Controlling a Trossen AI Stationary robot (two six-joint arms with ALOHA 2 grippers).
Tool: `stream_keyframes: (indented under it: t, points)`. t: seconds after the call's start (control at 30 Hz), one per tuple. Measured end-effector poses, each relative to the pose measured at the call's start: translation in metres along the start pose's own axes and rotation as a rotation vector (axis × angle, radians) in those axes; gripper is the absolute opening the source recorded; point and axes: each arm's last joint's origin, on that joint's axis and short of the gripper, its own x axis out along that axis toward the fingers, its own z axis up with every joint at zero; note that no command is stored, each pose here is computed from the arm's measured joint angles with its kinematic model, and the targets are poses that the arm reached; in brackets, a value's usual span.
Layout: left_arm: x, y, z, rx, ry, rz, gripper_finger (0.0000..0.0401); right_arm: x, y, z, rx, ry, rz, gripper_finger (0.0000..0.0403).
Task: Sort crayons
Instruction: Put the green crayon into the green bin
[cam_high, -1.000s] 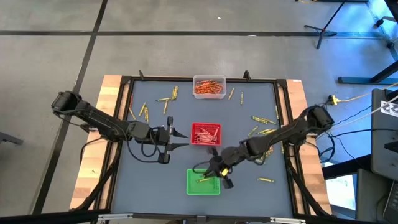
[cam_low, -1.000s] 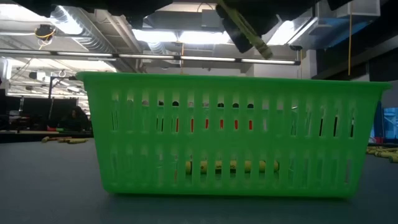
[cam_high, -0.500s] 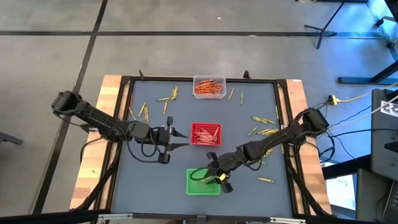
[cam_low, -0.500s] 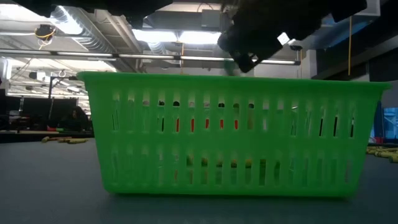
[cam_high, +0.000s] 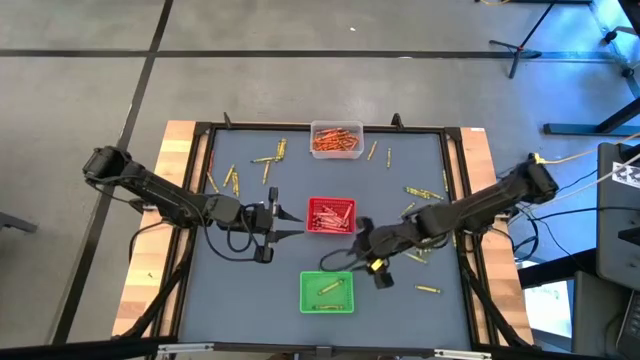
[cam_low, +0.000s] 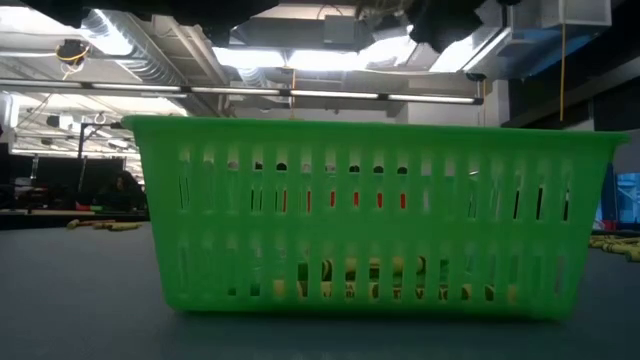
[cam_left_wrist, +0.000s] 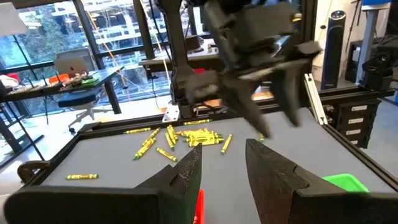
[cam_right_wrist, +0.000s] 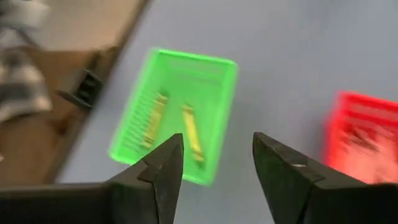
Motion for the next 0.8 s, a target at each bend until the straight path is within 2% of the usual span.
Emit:
stream_keyframes:
  t: [0.17, 0.4, 0.57, 0.8]
  points:
    - [0.0, 0.0, 0.0, 0.0, 0.0, -0.002, 0.0109, -0.03, -0.012, -0.009, 0.027, 0.082, -0.157, 0.0184]
    - [0.0, 0.0, 0.001, -0.004, -0.01, -0.003, 0.0109, -0.06, -0.046, -0.027, 0.128, 0.086, -0.236, 0.0183]
    - [0.0, -0.001, 0.001, -0.003, -0.008, -0.006, 0.0109, -0.074, -0.074, -0.057, 0.231, 0.147, -0.311, 0.0183]
    - [0.0, -0.001, 0.001, -0.003, -0.009, -0.005, 0.0109, -0.084, -0.115, -0.107, 0.443, 0.299, -0.464, 0.0183]
